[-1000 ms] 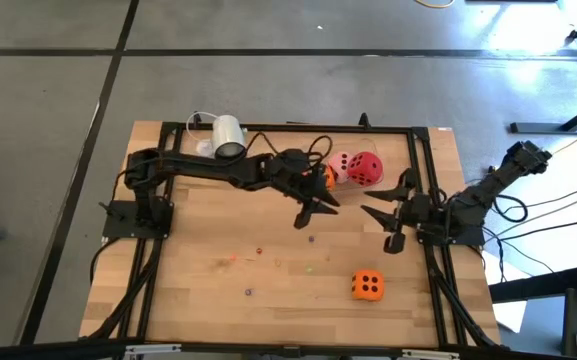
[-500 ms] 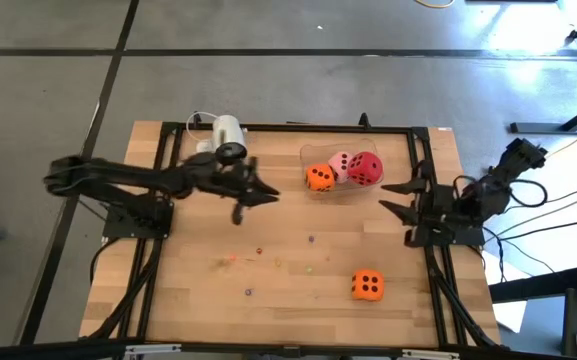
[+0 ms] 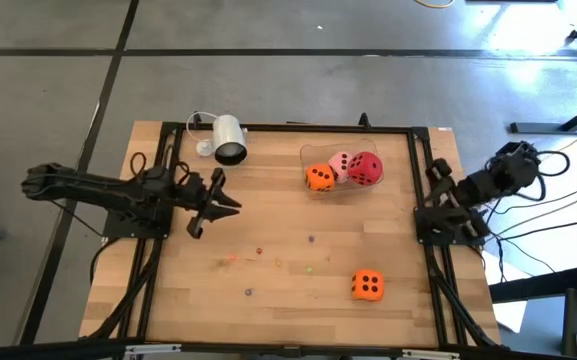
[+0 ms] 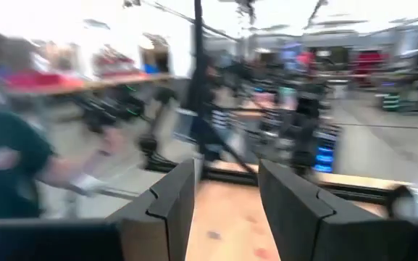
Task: Pick & Place Dice
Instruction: Put the large orange die into the transparent bin
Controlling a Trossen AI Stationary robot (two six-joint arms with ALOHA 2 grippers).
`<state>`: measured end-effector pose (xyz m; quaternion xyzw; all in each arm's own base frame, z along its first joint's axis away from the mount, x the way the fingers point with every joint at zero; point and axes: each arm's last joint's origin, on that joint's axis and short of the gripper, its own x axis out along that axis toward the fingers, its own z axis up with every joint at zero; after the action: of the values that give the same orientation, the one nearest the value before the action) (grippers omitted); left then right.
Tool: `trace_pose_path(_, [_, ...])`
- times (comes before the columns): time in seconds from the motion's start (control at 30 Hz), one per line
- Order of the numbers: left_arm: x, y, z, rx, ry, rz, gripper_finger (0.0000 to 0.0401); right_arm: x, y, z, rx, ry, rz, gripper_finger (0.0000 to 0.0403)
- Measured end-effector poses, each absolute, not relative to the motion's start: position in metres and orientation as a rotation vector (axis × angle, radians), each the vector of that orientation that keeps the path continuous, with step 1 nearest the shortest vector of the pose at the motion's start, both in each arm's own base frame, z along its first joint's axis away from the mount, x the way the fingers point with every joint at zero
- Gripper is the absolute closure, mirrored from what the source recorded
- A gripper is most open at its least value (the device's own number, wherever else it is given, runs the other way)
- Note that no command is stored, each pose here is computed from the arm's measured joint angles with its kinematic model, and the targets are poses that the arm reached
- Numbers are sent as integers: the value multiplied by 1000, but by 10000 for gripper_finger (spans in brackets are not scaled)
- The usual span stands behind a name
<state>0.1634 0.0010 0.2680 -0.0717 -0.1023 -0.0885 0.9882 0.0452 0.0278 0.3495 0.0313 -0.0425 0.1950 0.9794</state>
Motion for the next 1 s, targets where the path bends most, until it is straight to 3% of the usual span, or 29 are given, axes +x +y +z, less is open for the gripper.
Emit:
trace_pose_path(0.17, [162,-2,265,-147,-192,-191,338,45,32,341,275,50,504,250])
trace_pose_path(0.43, [162,-2,265,-148,-185,-189,333,69,50,321,438,337,327,250])
trace_pose_path(0.67, [162,-1,265,-147,-185,-184,338,93,70,308,458,537,312,250])
trace_pose_path(1.0, [163,-1,264,-149,-176,-184,331,144,78,329,405,992,239,249])
